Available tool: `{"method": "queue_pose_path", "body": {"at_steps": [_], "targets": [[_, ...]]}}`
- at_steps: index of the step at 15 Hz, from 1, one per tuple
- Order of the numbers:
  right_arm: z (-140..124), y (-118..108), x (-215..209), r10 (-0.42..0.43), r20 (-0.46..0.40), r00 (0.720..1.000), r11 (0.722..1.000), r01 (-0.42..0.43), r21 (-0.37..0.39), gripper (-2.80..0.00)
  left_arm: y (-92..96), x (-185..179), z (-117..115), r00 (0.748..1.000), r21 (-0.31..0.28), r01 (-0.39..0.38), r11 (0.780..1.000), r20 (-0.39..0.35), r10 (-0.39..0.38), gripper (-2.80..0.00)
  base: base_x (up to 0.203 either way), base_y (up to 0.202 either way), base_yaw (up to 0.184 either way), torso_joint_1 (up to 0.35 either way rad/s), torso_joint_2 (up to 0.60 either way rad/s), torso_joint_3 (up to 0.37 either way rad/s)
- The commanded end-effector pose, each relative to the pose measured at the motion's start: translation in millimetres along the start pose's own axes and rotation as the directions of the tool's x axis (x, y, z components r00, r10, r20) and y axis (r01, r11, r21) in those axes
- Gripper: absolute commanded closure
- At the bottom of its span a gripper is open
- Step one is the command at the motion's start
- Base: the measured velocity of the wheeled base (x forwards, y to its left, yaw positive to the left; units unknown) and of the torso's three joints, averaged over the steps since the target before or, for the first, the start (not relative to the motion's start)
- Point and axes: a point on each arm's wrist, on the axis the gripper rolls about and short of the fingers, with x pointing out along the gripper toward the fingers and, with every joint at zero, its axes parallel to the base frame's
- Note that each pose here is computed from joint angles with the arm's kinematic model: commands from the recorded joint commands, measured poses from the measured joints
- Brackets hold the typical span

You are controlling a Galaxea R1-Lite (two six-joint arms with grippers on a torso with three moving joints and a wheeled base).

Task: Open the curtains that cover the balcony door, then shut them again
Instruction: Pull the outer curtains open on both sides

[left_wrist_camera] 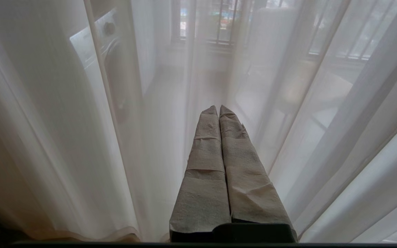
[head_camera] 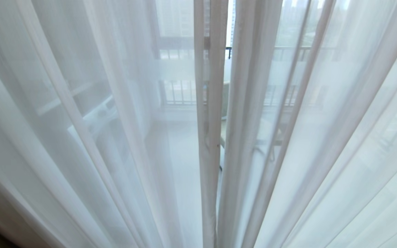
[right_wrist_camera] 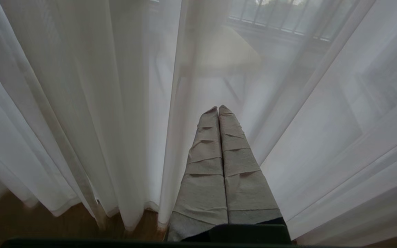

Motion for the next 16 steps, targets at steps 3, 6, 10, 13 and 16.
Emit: {"method": "queue_pose_path", "body": {"at_steps": [3,6,10,13,16], "targets": [[-4.9,1.8,-8.4,0.003,0.092,0.996,1.0,-0.002,-0.004,0.0,0.0,0.0,0.0,1.0,-0.001,-0.001,1.0,0.001,0.001,0.0,0.0,0.0,0.0,0.0,0.0,0.0],[-5.1,1.8,-8.4,0.003,0.091,0.996,1.0,-0.003,0.006,0.0,0.0,0.0,0.0,1.0,-0.001,-0.001,1.0,0.001,0.001,0.0,0.0,0.0,0.0,0.0,0.0,0.0],[-5.2,1.8,-8.4,0.003,0.089,0.996,0.999,-0.006,0.031,0.0,0.0,0.0,0.0,1.0,-0.001,-0.001,1.0,0.001,0.001,0.0,0.0,0.0,0.0,0.0,0.0,0.0],[-5.2,1.8,-8.4,0.003,0.089,0.996,0.999,-0.006,0.033,0.0,0.0,0.0,0.0,1.0,-0.001,-0.001,1.0,0.001,0.001,0.0,0.0,0.0,0.0,0.0,0.0,0.0],[-5.2,1.8,-8.4,0.003,0.089,0.996,0.999,-0.006,0.033,0.0,0.0,0.0,0.0,1.0,-0.001,-0.001,1.0,0.001,0.001,0.0,0.0,0.0,0.0,0.0,0.0,0.0]]}}
